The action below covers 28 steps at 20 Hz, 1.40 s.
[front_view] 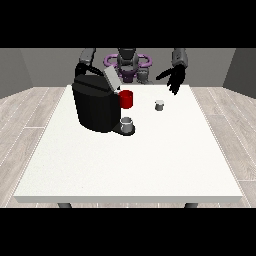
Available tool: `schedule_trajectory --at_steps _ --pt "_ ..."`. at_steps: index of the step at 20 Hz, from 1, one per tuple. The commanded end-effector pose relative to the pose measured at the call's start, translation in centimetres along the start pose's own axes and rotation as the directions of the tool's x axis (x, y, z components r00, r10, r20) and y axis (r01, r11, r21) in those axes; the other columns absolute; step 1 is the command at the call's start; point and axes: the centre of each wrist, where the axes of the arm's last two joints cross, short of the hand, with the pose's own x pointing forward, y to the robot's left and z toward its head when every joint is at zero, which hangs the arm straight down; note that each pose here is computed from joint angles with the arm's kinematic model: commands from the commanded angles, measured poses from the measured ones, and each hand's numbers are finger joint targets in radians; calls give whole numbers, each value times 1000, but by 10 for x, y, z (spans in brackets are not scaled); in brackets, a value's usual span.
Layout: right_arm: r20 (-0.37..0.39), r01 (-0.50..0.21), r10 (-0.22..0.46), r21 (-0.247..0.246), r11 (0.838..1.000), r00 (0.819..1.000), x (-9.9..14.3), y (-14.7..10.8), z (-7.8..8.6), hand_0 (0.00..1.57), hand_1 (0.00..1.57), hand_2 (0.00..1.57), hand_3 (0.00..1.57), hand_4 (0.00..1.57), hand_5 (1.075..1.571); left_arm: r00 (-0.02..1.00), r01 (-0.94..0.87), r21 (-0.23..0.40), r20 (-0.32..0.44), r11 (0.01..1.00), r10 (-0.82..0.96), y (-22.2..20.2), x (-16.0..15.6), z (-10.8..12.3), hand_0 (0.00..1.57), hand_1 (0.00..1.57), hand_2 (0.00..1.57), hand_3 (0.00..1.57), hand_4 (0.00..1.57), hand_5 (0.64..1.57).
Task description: Insert the coffee pod into the coffee machine and close the lid
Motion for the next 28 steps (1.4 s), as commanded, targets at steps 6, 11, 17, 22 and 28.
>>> schedule_trajectory --at_steps 6,11,17,22,28 --pt "-3 35 -34 73 997 999 13 21 -12 0 0 0 0 0 1571 988 101 -29 -114 994 -104 45 -16 -29 0 0 0 0 0 1571" --pt "11 25 -26 57 998 1000 23 40 -21 0 0 0 0 0 1571 975 192 -45 -100 980 -196 20 -27 -40 0 0 0 0 0 1571" --pt "-55 2 2 65 998 998 -3 22 -31 0 0 0 0 0 1571 958 273 -6 -86 962 -272 -9 -15 -59 946 946 967 665 0 1571" --pt "-21 -4 5 65 998 1000 -13 28 -27 0 0 0 0 0 1571 914 405 12 -18 914 -405 -18 -1 -70 1071 1071 1132 931 465 1571" --pt "-82 2 4 75 997 997 -2 38 -27 0 0 0 0 0 1571 854 504 -160 -56 849 -518 -11 -37 -56 826 826 998 857 340 1571"
